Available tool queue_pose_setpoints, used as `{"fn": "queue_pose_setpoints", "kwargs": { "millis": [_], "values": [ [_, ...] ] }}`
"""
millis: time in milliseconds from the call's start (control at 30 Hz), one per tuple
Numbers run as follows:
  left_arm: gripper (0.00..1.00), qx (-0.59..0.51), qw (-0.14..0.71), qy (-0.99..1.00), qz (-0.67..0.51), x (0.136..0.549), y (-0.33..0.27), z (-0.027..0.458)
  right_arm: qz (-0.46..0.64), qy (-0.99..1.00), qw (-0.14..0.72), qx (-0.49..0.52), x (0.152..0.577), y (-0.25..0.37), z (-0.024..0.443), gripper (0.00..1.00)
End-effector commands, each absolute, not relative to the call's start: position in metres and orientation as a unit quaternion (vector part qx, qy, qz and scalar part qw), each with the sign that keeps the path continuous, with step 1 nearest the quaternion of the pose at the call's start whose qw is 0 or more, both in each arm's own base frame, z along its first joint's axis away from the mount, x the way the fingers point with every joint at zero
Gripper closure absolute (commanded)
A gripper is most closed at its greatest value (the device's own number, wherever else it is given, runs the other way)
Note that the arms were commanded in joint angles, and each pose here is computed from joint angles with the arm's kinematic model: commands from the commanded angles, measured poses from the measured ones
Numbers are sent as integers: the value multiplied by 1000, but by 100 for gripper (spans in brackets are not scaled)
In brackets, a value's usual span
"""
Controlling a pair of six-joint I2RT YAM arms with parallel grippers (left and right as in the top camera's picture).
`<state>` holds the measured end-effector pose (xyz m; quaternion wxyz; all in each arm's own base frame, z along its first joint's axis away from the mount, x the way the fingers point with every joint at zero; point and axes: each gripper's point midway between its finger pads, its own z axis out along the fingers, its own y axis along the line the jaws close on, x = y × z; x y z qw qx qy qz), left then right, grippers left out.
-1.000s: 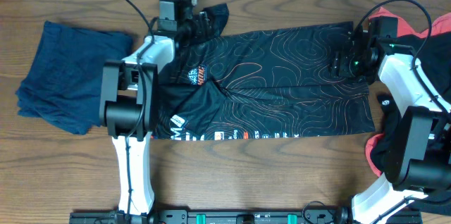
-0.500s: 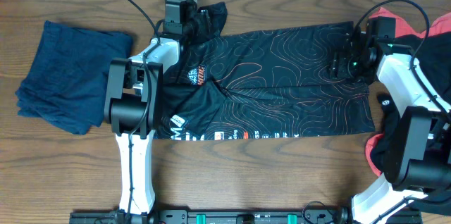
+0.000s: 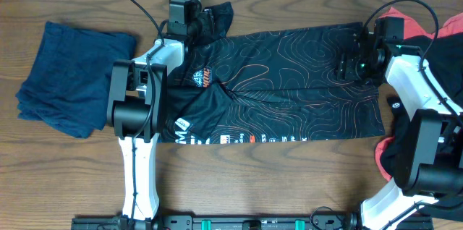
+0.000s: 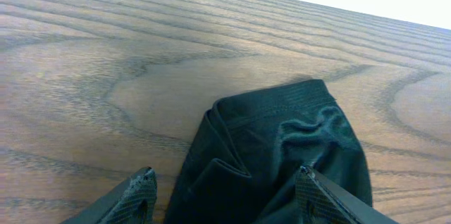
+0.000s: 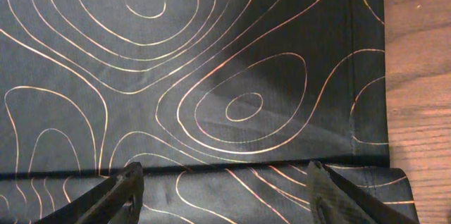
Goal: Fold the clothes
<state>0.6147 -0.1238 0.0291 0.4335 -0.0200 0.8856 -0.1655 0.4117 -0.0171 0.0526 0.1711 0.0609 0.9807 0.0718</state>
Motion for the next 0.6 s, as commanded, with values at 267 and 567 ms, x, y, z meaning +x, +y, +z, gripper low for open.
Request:
{"fn": "queue_pose_setpoints", "kwargs": {
  "millis": [267, 567],
  "values": [
    [35, -18, 412, 900, -140, 611, -118, -9, 71, 979, 180, 58, 419, -14, 58, 28],
    [94, 4, 425, 888, -174, 615, -139, 8, 71, 979, 182, 58, 420, -15, 59, 28]
  ]
}}
